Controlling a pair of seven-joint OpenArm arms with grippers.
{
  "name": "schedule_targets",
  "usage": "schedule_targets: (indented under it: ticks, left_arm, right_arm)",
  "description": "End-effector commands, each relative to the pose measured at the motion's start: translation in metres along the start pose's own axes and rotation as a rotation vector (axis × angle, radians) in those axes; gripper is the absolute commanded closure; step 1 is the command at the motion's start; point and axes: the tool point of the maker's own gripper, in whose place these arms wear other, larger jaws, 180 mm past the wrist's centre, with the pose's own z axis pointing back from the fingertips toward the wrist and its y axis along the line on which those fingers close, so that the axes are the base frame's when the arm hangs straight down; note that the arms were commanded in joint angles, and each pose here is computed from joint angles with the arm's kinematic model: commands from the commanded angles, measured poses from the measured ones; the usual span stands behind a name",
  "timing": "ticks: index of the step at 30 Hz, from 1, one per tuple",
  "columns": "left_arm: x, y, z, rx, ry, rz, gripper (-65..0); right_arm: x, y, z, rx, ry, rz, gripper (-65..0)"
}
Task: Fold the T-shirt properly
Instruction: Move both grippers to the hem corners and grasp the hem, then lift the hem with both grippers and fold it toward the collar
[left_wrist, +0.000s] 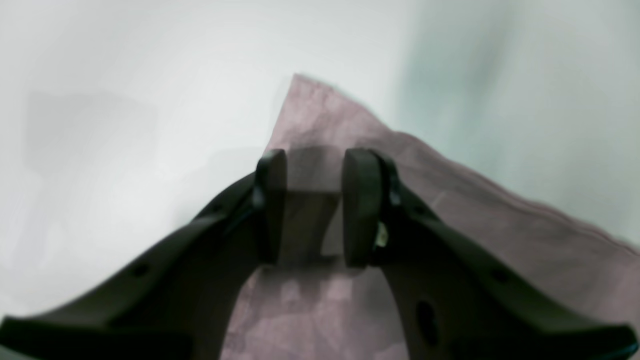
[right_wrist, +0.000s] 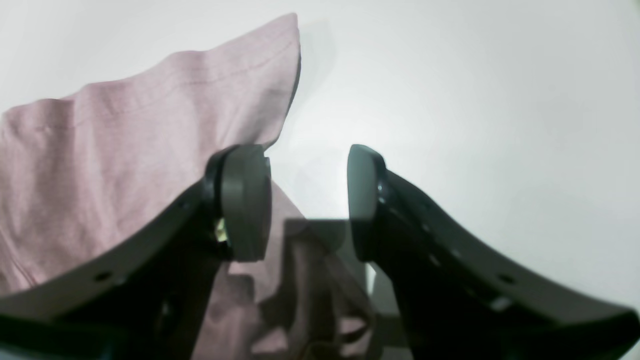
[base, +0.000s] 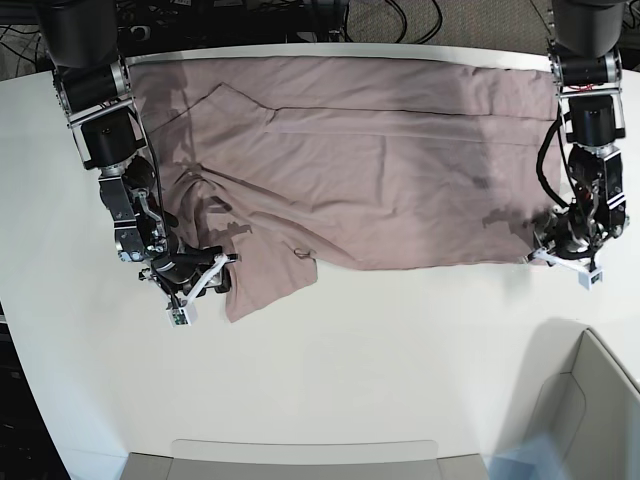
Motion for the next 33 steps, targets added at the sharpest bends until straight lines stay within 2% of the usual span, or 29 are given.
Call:
schedule_targets:
  ticks: [1, 6, 12, 15, 18, 19, 20, 22, 25, 33]
  left_arm:
    - [0.019, 0.004, 0.006, 0.01, -0.041, -0.005, -20.4]
    - [0.0, -0.003, -0.006, 0.028, 0.003, -0.094, -20.4]
    - [-0.009, -0.004, -0.01, 0.03, 0.027, -0.109, -20.0]
    - [-0.016, -0.018, -0.013, -0.02, 0.043, -0.142, -14.9]
    - [-0.02, -0.019, -0.014, -0.028, 0.052, -0.155, -4.5]
    - [-0.022, -0.019, -0.014, -0.028, 0.055, -0.154, -0.8]
    - [-0.023, -0.018, -0.014, -0.028, 0.056, -0.155, 0.0]
    - [-0.025, -0.017, -0.015, -0.027, 0.055, -0.156, 0.0]
    - [-0.022, -0.014, -0.014, -0.024, 0.031, -0.155, 0.0]
    - [0.017, -0.034, 0.003, -0.075, -0.115, -0.164, 0.0]
  right_arm:
    - [-0.007, -0.009, 0.002, -0.025, 0.051, 0.005, -27.2]
    - [-0.007, -0.006, 0.001, -0.02, 0.05, 0.004, -27.2]
    - [-0.007, -0.005, 0.001, -0.019, 0.05, 0.003, -27.2]
    - [-0.006, -0.005, 0.001, -0.018, 0.049, 0.004, -27.2]
    - [-0.005, -0.005, 0.001, -0.017, 0.046, 0.005, -26.9]
    - [-0.005, -0.004, 0.001, -0.016, 0.045, 0.006, -26.0]
    - [-0.005, -0.004, 0.001, -0.016, 0.045, 0.006, -24.0]
    - [-0.005, -0.004, 0.001, -0.016, 0.045, 0.006, -16.6]
    - [-0.001, -0.004, 0.001, -0.017, 0.035, 0.004, -1.3]
    - [0.022, 0.002, 0.005, -0.003, -0.02, 0.02, 0.0]
